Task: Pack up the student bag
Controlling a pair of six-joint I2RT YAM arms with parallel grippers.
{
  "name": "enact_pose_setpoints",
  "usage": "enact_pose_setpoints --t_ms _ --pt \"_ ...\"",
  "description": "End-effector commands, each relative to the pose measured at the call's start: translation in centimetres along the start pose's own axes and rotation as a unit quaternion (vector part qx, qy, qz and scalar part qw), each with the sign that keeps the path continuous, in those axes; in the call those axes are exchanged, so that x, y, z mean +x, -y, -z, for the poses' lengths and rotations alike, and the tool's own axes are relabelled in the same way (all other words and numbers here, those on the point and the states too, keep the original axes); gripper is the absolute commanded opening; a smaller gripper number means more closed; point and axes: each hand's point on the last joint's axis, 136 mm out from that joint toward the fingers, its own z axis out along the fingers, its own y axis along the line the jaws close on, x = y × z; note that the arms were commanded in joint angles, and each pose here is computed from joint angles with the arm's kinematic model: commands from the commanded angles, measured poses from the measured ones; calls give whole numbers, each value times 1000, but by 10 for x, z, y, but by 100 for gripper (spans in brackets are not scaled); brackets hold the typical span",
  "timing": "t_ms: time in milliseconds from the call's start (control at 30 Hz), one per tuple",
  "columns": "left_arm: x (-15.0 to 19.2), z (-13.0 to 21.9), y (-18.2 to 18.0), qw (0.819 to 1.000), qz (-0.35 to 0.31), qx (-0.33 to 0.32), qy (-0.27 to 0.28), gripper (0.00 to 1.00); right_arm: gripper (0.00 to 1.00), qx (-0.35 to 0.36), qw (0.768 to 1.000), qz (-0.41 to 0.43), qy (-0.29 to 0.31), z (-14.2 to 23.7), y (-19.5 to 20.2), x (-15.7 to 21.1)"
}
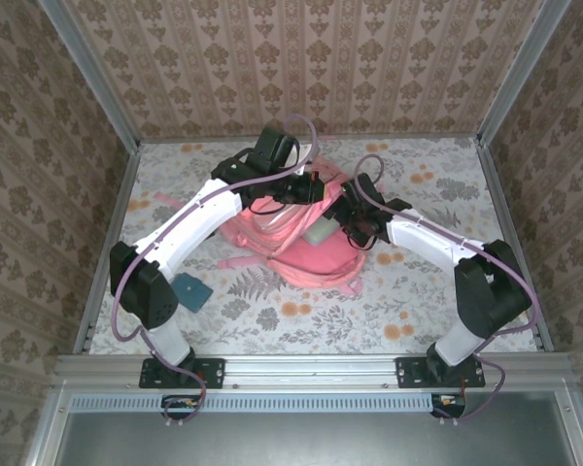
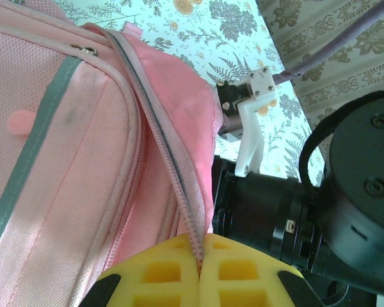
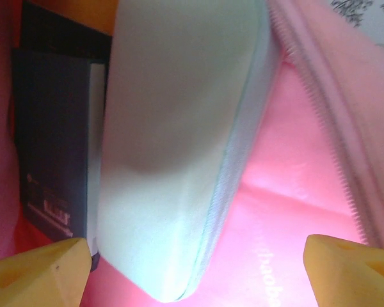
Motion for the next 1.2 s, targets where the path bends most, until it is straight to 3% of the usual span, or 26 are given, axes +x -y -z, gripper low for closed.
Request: enact_pose_setpoints --t_ms 0,233,400,533,667,767,900,1033,1167 --pt "-21 4 8 999 -16 9 33 0 88 -11 1000 8 3 1 -3 -5" --pt "-12 5 -8 999 -15 -19 27 2 91 -31 998 45 28 24 -6 -12" --pt "-5 3 -20 999 -8 -36 18 5 91 -19 995 81 53 53 12 -12" --pt "1 8 -27 999 -6 -50 16 20 90 -45 991 110 64 72 13 -9" --pt "5 20 -37 997 1 -75 21 50 89 -62 987 134 59 77 9 -4" --pt "9 37 -55 994 13 -106 33 56 88 -70 984 153 51 76 3 0" --pt "21 69 -101 982 58 -169 53 56 88 -87 979 178 43 75 -10 4" --pt "44 111 -169 954 119 -263 79 57 88 -102 973 201 41 77 -25 7" --pt "66 141 -227 931 184 -300 98 51 88 -117 970 211 34 77 -38 9"
